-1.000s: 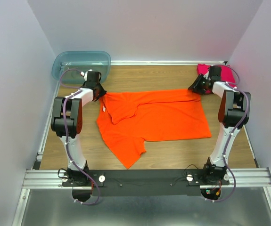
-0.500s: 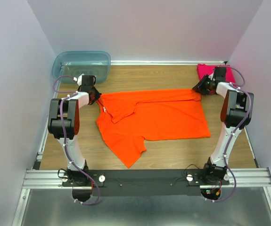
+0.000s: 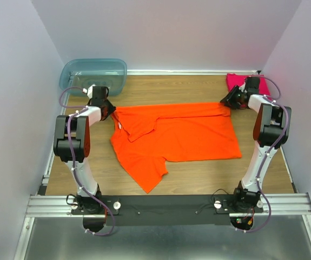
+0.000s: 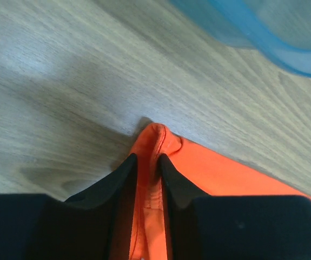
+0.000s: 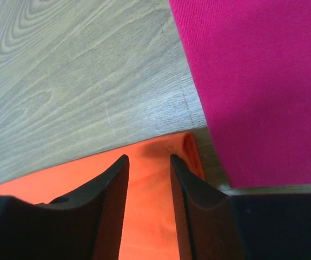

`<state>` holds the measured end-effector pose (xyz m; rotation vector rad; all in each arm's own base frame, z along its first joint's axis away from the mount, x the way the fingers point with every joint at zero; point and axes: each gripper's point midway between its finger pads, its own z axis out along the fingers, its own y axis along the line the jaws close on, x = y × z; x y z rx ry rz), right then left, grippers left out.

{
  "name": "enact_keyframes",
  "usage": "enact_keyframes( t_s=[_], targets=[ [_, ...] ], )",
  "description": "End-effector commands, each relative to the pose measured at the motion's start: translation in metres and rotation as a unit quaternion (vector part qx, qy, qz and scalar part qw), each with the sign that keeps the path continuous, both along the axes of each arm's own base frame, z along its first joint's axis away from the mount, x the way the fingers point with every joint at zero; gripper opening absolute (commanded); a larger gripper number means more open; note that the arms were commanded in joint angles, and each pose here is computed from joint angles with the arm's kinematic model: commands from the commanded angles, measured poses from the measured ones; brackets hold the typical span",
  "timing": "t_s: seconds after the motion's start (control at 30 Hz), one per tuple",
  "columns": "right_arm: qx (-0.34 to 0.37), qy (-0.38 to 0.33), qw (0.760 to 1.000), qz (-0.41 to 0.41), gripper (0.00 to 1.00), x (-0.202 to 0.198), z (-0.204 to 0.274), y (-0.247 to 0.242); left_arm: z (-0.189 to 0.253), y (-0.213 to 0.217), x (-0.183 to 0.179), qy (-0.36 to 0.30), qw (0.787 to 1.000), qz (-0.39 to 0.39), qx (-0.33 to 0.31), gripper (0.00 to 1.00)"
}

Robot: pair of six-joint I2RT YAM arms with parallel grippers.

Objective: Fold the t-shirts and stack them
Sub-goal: Fold the tshirt

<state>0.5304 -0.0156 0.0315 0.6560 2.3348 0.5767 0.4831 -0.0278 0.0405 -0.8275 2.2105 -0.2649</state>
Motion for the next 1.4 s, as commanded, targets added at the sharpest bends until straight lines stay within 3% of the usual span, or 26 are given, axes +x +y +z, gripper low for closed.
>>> enact_keyframes(
  t_s=[0.0,0.07,0.1,0.2,0.3,0.4,0.43,0.6,0.8,1.0,1.1,1.23,1.37],
  targets=[
    [-0.013,-0.042,0.999,0.011,0.46,0.005,0.043,-0.002,0.054,0.011,0.007,-0.063,0.998,0.002,0.018,0.44],
    [-0.008,-0.047,0.999,0.018,0.48,0.0,0.051,0.006,0.072,0.006,0.005,-0.081,0.996,-0.016,0.018,0.51],
    [-0.009,-0.056,0.998,0.024,0.5,-0.002,0.062,0.012,0.078,0.003,0.003,-0.088,0.996,-0.019,0.017,0.63],
    [-0.01,-0.052,0.998,0.034,0.54,-0.015,0.065,0.025,0.095,-0.003,-0.013,-0.094,0.995,-0.023,0.023,0.84],
    [0.003,-0.051,0.998,0.045,0.55,-0.029,0.071,0.038,0.107,-0.013,-0.032,-0.099,0.994,-0.032,0.027,0.85],
    [0.02,-0.045,0.997,0.061,0.54,-0.039,0.07,0.054,0.109,-0.043,-0.047,-0.102,0.992,-0.072,0.028,0.75],
    [0.034,-0.04,0.996,0.072,0.54,-0.043,0.067,0.062,0.108,-0.051,-0.049,-0.1,0.991,-0.082,0.026,0.63],
    [0.047,-0.025,0.996,0.074,0.49,-0.041,0.052,0.067,0.067,-0.097,-0.059,-0.05,0.99,-0.133,-0.02,0.4],
    [0.076,-0.033,0.988,0.127,0.43,-0.039,0.057,0.092,0.033,-0.103,-0.069,-0.014,0.989,-0.144,-0.021,0.39],
    [0.096,-0.021,0.961,0.26,0.43,-0.078,0.059,0.214,0.021,-0.097,-0.059,-0.003,0.989,-0.15,0.006,0.41],
    [0.08,-0.017,0.933,0.352,0.44,-0.12,0.054,0.298,0.011,-0.091,-0.054,0.008,0.988,-0.155,0.021,0.41],
    [0.05,-0.014,0.927,0.371,0.48,-0.147,0.043,0.354,0.005,-0.083,-0.049,0.015,0.987,-0.154,0.036,0.4],
    [0.056,-0.021,0.941,0.333,0.48,-0.158,0.037,0.381,-0.007,-0.075,-0.05,0.029,0.987,-0.154,0.046,0.4]
  ],
)
